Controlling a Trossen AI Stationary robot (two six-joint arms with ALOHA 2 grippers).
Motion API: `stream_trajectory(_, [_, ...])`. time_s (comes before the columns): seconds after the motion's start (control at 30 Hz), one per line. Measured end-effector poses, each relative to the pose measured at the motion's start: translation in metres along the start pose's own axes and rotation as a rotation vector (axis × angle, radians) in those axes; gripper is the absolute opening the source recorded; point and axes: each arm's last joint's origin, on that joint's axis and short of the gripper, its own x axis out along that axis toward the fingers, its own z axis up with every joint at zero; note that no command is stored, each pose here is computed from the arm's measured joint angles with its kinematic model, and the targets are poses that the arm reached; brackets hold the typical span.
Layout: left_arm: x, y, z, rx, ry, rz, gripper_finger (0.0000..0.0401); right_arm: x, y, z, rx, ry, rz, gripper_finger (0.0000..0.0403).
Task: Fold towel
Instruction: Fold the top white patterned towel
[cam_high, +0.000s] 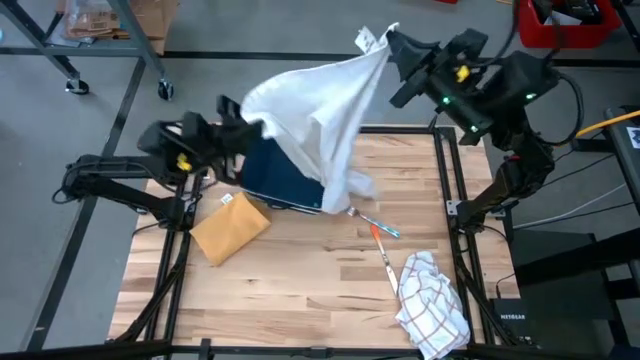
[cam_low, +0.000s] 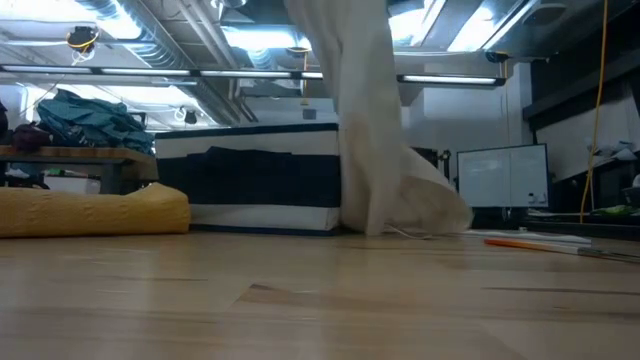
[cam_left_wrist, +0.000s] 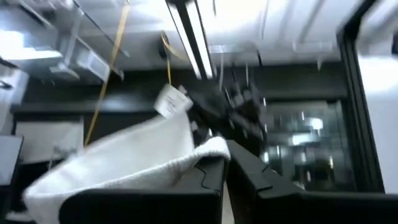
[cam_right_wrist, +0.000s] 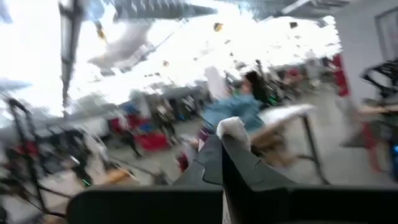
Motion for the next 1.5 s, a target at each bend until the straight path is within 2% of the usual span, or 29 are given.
stream_trajectory(0.17, [0.007,0.002,0.028,-0.069,-0.091,-0.01,0.0,-0.002,0.001,0.011,0.071,-0.08,0.072,0.0])
stream_trajectory(0.33, [0.012,-0.001,0.063,-0.156,-0.188,-0.125,0.0,-0.006,-0.001,0.017,0.145,-0.089,0.127,0.0])
stream_trajectory(0.47, [0.015,-0.002,0.09,-0.222,-0.22,-0.179,0.0,-0.013,-0.003,0.026,0.254,-0.099,0.214,0.0])
stream_trajectory(0.57, [0.017,-0.002,0.107,-0.272,-0.209,-0.212,0.0,-0.018,-0.004,0.032,0.322,-0.094,0.299,0.0])
stream_trajectory(0.67, [0.017,-0.004,0.121,-0.347,-0.188,-0.291,0.0,-0.021,-0.003,0.034,0.39,-0.07,0.408,0.0])
stream_trajectory(0.83, [0.014,-0.008,0.14,-0.493,-0.146,-0.48,0.0,-0.024,0.003,0.034,0.478,0.006,0.636,0.0])
stream_trajectory(1.03, [0.009,-0.011,0.16,-0.635,-0.107,-0.67,0.0,-0.028,0.008,0.033,0.503,0.087,0.86,0.0])
stream_trajectory(1.13, [0.006,-0.012,0.17,-0.634,-0.111,-0.729,0.0,-0.029,0.009,0.032,0.496,0.104,0.913,0.0])
stream_trajectory(1.27, [0.004,-0.011,0.181,-0.535,-0.169,-0.74,0.0,-0.03,0.009,0.033,0.496,0.105,0.91,0.0])
stream_trajectory(1.4, [0.004,-0.011,0.181,-0.497,-0.178,-0.733,0.0,-0.031,0.007,0.035,0.497,0.099,0.909,0.0])
stream_trajectory(1.5, [0.006,-0.012,0.176,-0.495,-0.127,-0.72,0.0,-0.032,0.007,0.036,0.498,0.095,0.911,0.0])
